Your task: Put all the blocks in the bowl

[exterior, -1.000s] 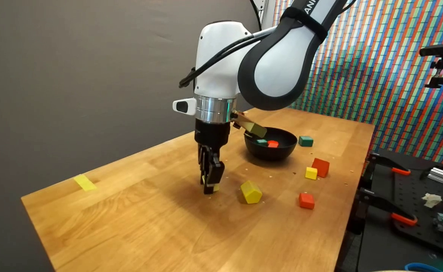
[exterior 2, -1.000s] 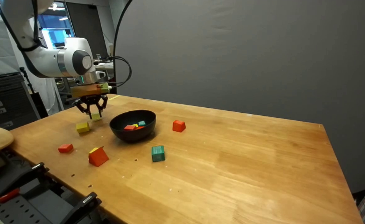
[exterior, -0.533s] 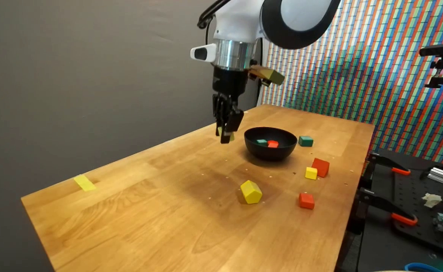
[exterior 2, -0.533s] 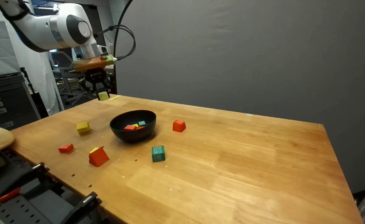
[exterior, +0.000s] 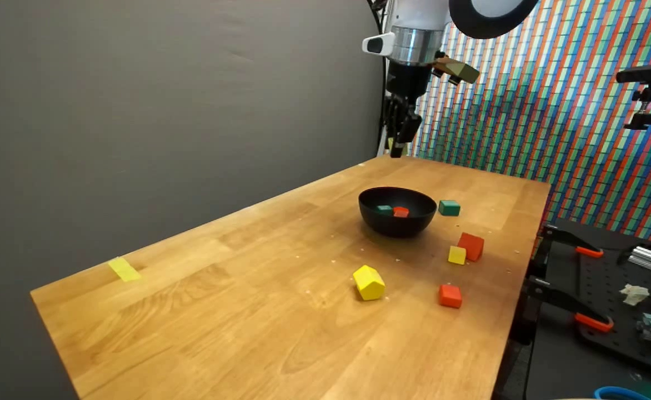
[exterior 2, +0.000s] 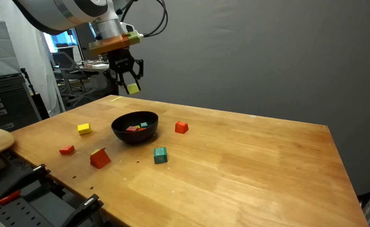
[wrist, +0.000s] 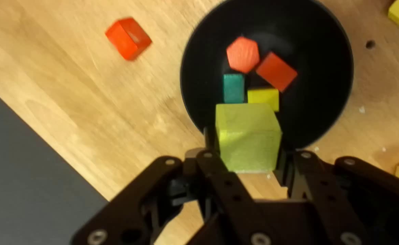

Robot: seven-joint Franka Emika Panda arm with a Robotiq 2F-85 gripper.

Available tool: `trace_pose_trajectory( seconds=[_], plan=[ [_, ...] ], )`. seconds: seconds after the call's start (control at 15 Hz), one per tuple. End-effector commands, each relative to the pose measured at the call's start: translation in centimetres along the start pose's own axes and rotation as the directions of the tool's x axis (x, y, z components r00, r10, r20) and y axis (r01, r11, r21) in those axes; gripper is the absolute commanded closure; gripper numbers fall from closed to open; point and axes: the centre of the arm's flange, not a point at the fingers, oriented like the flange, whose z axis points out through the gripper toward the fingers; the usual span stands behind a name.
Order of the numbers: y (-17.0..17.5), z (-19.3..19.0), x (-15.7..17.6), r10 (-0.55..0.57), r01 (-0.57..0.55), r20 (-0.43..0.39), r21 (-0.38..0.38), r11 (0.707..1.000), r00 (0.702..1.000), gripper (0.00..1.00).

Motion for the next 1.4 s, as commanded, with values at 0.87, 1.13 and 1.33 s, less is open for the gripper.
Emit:
trace_pose_trajectory(
  seconds=[0.87, 1.13, 1.33],
  plan=[
    [-2.6, 1.9, -2.7, -0.041, 0.056, -0.166, 0.083, 0.995, 0.985, 0.15],
    [-2.8, 2.5, -2.1, -0.03, 0.046, -0.157, 0.096, 0.994, 0.987, 0.08],
    [-3.8, 2.1, -1.6, -0.094, 0.113, -0.135, 0.141, 0.983, 0.986, 0.02]
  ],
)
